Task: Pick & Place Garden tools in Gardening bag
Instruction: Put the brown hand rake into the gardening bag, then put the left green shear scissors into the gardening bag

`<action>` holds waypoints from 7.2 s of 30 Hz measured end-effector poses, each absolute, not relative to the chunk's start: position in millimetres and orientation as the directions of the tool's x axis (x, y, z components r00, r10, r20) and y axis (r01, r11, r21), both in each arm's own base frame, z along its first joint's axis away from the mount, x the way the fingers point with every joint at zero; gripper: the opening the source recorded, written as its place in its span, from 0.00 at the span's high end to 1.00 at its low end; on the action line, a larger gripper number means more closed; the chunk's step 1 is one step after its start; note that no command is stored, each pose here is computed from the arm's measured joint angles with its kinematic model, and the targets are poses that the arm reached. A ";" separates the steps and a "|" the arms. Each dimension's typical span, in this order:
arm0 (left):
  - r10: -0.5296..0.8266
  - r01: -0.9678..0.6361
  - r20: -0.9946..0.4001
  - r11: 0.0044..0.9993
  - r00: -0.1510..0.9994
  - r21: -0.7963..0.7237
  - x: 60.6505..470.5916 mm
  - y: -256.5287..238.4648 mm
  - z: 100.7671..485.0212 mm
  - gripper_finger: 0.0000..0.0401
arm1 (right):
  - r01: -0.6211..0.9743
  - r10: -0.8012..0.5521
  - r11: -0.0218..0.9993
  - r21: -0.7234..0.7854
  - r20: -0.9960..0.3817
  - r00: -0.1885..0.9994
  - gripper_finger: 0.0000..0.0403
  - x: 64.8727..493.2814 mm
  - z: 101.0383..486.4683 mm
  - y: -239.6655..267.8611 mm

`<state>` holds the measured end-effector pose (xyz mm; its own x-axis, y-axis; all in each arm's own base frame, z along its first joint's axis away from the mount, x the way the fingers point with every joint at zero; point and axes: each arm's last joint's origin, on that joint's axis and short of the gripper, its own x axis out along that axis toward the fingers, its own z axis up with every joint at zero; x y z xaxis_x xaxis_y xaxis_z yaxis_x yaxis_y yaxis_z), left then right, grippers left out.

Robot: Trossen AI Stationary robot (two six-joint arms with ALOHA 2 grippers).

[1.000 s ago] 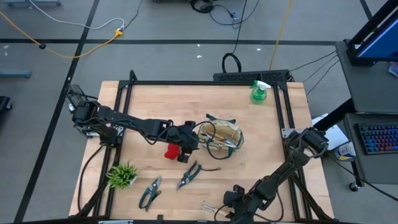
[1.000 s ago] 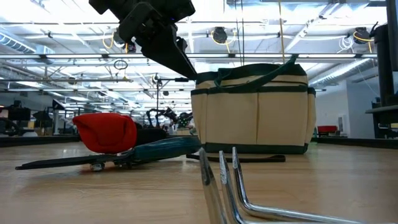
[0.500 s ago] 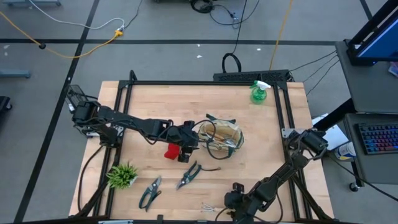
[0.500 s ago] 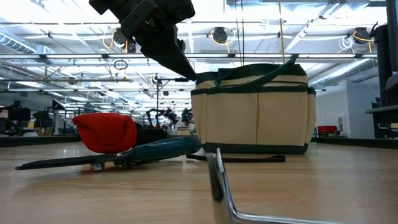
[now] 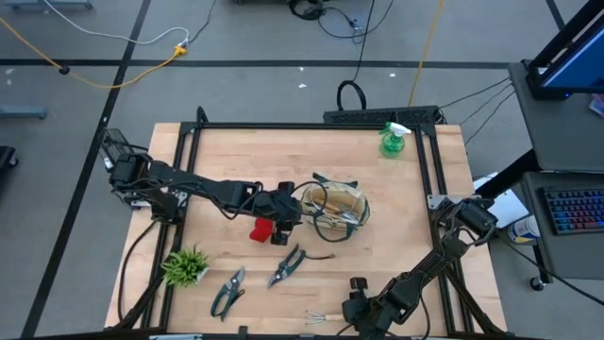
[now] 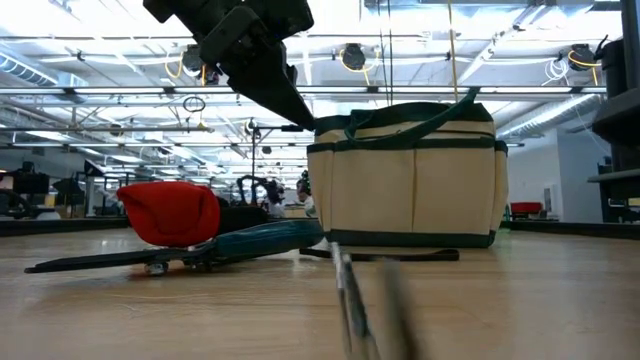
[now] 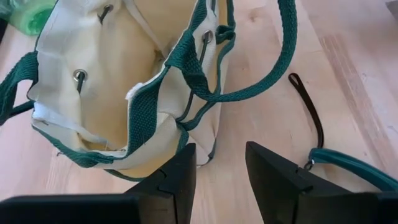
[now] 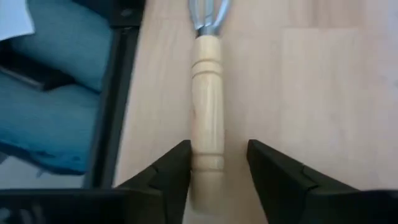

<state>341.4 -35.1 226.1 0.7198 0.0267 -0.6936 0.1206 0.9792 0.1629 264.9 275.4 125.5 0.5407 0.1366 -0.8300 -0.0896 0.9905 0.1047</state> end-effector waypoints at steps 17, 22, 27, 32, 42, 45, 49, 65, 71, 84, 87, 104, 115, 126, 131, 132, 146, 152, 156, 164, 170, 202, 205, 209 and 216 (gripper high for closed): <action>0.002 0.113 -0.694 0.986 0.720 0.121 332.9 -46.2 235.2 0.64 | -0.044 0.126 0.991 0.123 -0.817 0.563 0.85 270.7 128.3 257.5; 0.058 0.043 -0.670 0.990 0.740 0.132 322.0 -47.7 251.2 0.64 | -0.018 0.081 0.996 0.089 -0.779 0.621 0.84 276.3 152.5 243.1; 0.104 -0.007 -0.651 0.989 0.752 0.150 304.3 -48.9 270.7 0.64 | -0.025 0.060 0.998 0.058 -0.745 0.665 0.84 282.1 180.0 224.4; 0.117 -0.038 -0.625 0.990 0.772 0.139 287.6 -51.4 288.2 0.64 | -0.057 0.055 0.998 0.020 -0.706 0.706 0.84 284.5 207.6 206.1; 0.241 -0.177 -0.593 0.970 0.768 0.165 267.8 -56.4 301.5 0.64 | -0.038 0.019 0.999 -0.014 -0.664 0.747 0.83 285.3 246.1 167.5; 0.246 -0.180 -0.607 0.969 0.756 0.168 264.3 -59.7 300.3 0.64 | -0.051 0.013 0.998 -0.040 -0.646 0.763 0.84 284.8 254.3 160.6; 0.248 -0.203 -0.620 0.969 0.744 0.143 262.6 -60.3 299.0 0.64 | -0.054 -0.018 0.994 -0.096 -0.624 0.781 0.83 285.6 261.3 152.1; 0.214 -0.210 -0.630 0.974 0.747 0.082 258.4 -72.9 298.0 0.64 | 0.075 -0.157 0.986 -0.150 -0.675 0.721 0.84 296.0 261.5 101.8; 0.209 -0.201 -0.634 0.976 0.745 0.086 257.2 -75.3 297.6 0.64 | 0.141 -0.204 0.979 -0.148 -0.667 0.717 0.83 293.0 271.9 80.2; 0.231 -0.220 -0.656 0.970 0.719 0.101 254.1 -74.9 294.9 0.64 | 0.184 -0.282 0.959 -0.214 -0.768 0.576 0.83 272.6 273.2 51.7; 0.231 -0.221 -0.656 0.970 0.719 0.099 254.1 -74.9 294.9 0.64 | 0.194 -0.294 0.956 -0.222 -0.774 0.561 0.84 272.3 272.6 46.9; 0.231 -0.223 -0.656 0.970 0.719 0.097 254.1 -74.9 294.9 0.64 | 0.157 -0.314 0.949 -0.272 -0.815 0.487 0.82 267.1 264.9 42.5; 0.234 -0.220 -0.654 0.970 0.720 0.104 254.7 -73.8 295.1 0.64 | 0.082 -0.320 0.944 -0.321 -0.824 0.468 0.83 262.0 228.5 38.8; 0.246 -0.240 -0.648 0.966 0.721 0.099 256.6 -69.1 295.6 0.64 | 0.100 -0.347 0.934 -0.344 -0.800 0.490 0.83 269.2 229.8 21.3; 0.234 -0.230 -0.651 0.969 0.723 0.092 256.4 -70.3 295.6 0.64 | 0.083 -0.362 0.927 -0.367 -0.807 0.467 0.82 280.0 216.9 14.5; 0.228 -0.227 -0.652 0.970 0.723 0.088 256.5 -70.5 295.6 0.64 | 0.075 -0.362 0.925 -0.372 -0.806 0.468 0.83 283.0 214.0 14.0; 0.215 -0.227 -0.654 0.972 0.725 0.067 256.8 -70.9 295.8 0.64 | 0.101 -0.374 0.925 -0.366 -0.837 0.398 0.80 286.6 198.8 10.7; 0.211 -0.231 -0.655 0.971 0.726 0.057 256.5 -71.8 295.7 0.64 | 0.105 -0.375 0.925 -0.365 -0.836 0.401 0.73 286.9 198.9 10.7; 0.207 -0.225 -0.655 0.973 0.726 0.058 256.1 -73.2 295.6 0.64 | 0.109 -0.374 0.926 -0.362 -0.832 0.411 0.65 287.9 199.3 10.8; 0.205 -0.192 -0.656 0.977 0.727 0.092 255.7 -74.2 295.5 0.64 | 0.110 -0.375 0.925 -0.363 -0.831 0.411 0.59 287.9 199.3 10.7; 0.205 -0.150 -0.656 0.979 0.726 0.140 255.7 -74.2 295.5 0.64 | 0.110 -0.374 0.926 -0.362 -0.832 0.411 0.59 287.9 199.3 10.7; 0.201 -0.157 -0.640 0.980 0.741 0.125 257.3 -74.6 297.1 0.64 | 0.175 -0.368 0.930 -0.324 -0.804 0.468 0.51 293.7 201.9 11.8; 0.201 -0.157 -0.640 0.980 0.741 0.125 257.3 -74.6 297.1 0.64 | 0.175 -0.368 0.930 -0.324 -0.803 0.469 0.52 293.8 202.0 11.8; 0.201 -0.157 -0.640 0.980 0.741 0.126 257.3 -74.6 297.1 0.64 | 0.178 -0.367 0.930 -0.322 -0.800 0.475 0.52 294.4 202.3 11.8; 0.201 -0.156 -0.641 0.980 0.741 0.126 257.3 -74.7 297.1 0.64 | 0.183 -0.366 0.931 -0.317 -0.792 0.490 0.51 295.9 203.2 12.0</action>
<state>257.3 -74.7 297.1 0.7411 0.2006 -0.6407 -0.1559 0.9796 0.1264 295.9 12.0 203.2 0.4896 -0.3658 -0.7915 0.1833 0.9306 -0.3168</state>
